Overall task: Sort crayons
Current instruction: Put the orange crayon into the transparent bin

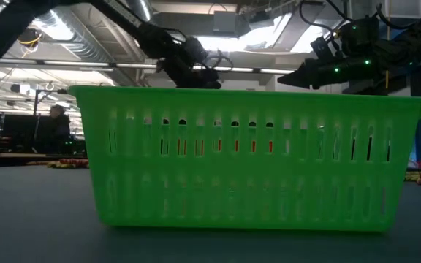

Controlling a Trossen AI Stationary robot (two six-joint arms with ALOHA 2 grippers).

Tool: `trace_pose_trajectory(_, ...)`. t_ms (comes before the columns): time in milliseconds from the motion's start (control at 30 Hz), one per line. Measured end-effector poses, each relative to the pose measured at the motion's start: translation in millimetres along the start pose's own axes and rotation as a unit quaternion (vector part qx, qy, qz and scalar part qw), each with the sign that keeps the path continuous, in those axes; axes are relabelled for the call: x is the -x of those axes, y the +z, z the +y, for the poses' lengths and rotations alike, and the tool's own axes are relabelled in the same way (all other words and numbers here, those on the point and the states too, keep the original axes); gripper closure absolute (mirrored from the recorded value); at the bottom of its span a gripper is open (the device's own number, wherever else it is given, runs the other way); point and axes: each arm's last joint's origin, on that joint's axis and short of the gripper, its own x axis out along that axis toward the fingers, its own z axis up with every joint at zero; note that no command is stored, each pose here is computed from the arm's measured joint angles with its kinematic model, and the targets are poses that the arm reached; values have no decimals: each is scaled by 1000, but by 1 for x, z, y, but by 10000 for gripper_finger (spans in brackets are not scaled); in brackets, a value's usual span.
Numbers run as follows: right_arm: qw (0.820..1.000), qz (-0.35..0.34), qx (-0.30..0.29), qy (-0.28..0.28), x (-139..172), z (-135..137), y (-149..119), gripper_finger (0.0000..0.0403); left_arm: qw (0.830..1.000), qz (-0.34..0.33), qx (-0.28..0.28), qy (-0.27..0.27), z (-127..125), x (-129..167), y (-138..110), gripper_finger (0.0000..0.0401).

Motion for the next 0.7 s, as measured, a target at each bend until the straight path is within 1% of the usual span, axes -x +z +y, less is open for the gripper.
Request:
trace_pose_trajectory(167,1000,2,-1,0,0,0,0,279,999,45,4,-11,3,-26,0,388)
trace_pose_trajectory(300,1000,5,-2,1,0,0,-1,279,997,71,7,-16,2,-39,-8,388)
trace_pose_trajectory(533,1000,5,-2,1,0,0,-1,279,996,92,8,-20,0,-43,-17,386)
trace_pose_trajectory(600,1000,5,-2,1,0,0,-1,279,996,92,8,-21,-2,-43,-17,379)
trace_pose_trajectory(700,1000,5,-2,1,0,0,-1,279,996,93,17,-4,-4,-43,-16,358)
